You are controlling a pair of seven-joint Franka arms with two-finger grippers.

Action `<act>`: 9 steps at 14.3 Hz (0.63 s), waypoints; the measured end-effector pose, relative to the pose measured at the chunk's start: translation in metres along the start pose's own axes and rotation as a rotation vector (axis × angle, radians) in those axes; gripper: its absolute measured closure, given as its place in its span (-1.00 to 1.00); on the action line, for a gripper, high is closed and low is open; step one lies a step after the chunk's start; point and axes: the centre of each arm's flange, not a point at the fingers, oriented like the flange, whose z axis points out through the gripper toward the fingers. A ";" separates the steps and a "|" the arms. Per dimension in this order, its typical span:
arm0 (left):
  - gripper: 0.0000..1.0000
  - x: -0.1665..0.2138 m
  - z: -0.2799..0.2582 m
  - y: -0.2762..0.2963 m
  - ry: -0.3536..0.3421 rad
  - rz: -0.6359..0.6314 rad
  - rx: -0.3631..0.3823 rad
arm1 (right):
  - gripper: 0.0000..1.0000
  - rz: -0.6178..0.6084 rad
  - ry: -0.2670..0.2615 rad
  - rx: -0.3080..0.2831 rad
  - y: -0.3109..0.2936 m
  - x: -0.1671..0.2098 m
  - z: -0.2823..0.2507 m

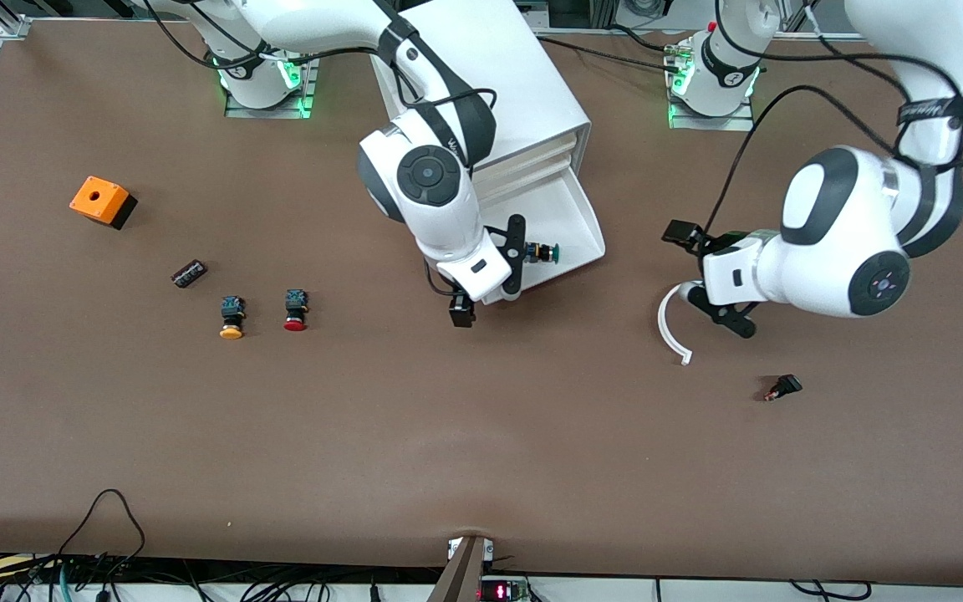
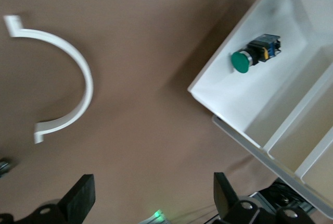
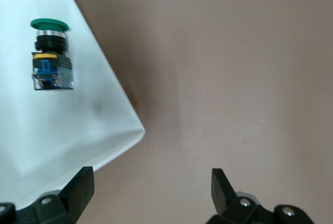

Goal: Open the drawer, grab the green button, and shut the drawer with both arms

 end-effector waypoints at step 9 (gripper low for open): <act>-1.00 -0.049 -0.135 0.016 0.181 -0.131 0.378 | -1.00 -0.024 -0.020 0.026 -0.066 0.054 0.027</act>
